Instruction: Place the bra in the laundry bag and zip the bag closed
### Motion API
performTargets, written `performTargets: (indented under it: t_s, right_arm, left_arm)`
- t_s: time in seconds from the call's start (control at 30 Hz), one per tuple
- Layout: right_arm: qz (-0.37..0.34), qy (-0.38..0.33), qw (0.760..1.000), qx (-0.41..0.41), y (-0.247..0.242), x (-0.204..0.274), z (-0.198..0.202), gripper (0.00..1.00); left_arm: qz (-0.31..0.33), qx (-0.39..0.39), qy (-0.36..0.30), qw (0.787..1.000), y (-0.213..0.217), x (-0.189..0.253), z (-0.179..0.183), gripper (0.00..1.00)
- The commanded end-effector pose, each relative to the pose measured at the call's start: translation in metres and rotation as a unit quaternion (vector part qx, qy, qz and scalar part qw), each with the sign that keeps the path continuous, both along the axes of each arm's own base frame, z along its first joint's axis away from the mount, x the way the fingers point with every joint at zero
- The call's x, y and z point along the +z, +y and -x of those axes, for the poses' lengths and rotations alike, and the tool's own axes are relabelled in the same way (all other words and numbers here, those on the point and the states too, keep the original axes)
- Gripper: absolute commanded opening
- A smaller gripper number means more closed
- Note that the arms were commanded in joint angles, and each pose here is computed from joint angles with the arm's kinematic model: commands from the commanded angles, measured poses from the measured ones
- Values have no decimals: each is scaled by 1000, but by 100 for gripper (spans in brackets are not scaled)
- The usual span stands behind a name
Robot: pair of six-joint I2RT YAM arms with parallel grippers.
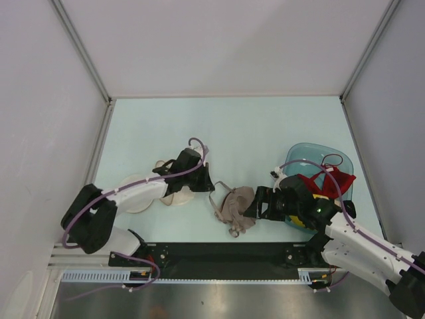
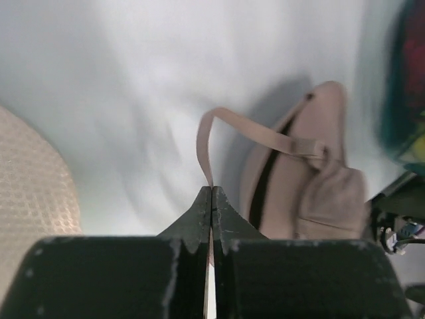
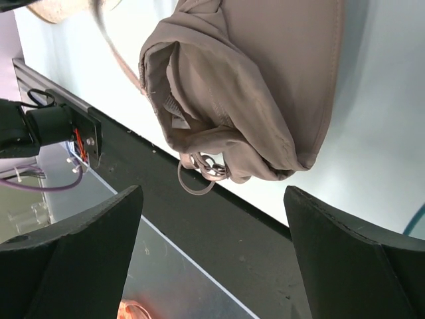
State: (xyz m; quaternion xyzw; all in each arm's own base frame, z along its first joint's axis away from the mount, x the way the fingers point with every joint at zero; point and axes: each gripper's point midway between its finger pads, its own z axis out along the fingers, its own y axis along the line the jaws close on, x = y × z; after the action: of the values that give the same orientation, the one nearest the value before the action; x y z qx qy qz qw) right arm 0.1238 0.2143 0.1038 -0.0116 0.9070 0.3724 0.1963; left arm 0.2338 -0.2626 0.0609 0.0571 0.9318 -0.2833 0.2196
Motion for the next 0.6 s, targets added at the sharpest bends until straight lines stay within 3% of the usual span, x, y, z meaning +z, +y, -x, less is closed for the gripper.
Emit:
performTargets:
  t_s: [0.0,0.1,0.27,0.57]
  right_arm:
    - [4,-31,999,-3,-1,8,-9,93]
    - [-7,-47,999,21,5,14,-10,90]
    - [-74,-59,990,103,37,32,6,70]
    - [-34,-99,989,101,61,10,-13,68]
  left_arm:
    - [24,-10,-96,995,-14,70,-7,0]
    - [32,-16,-112,993,-18,87,4,0]
    - [53,-32,-106,992,-30,94,24,1]
    - [69,-58,-100,991,-51,99,41,1]
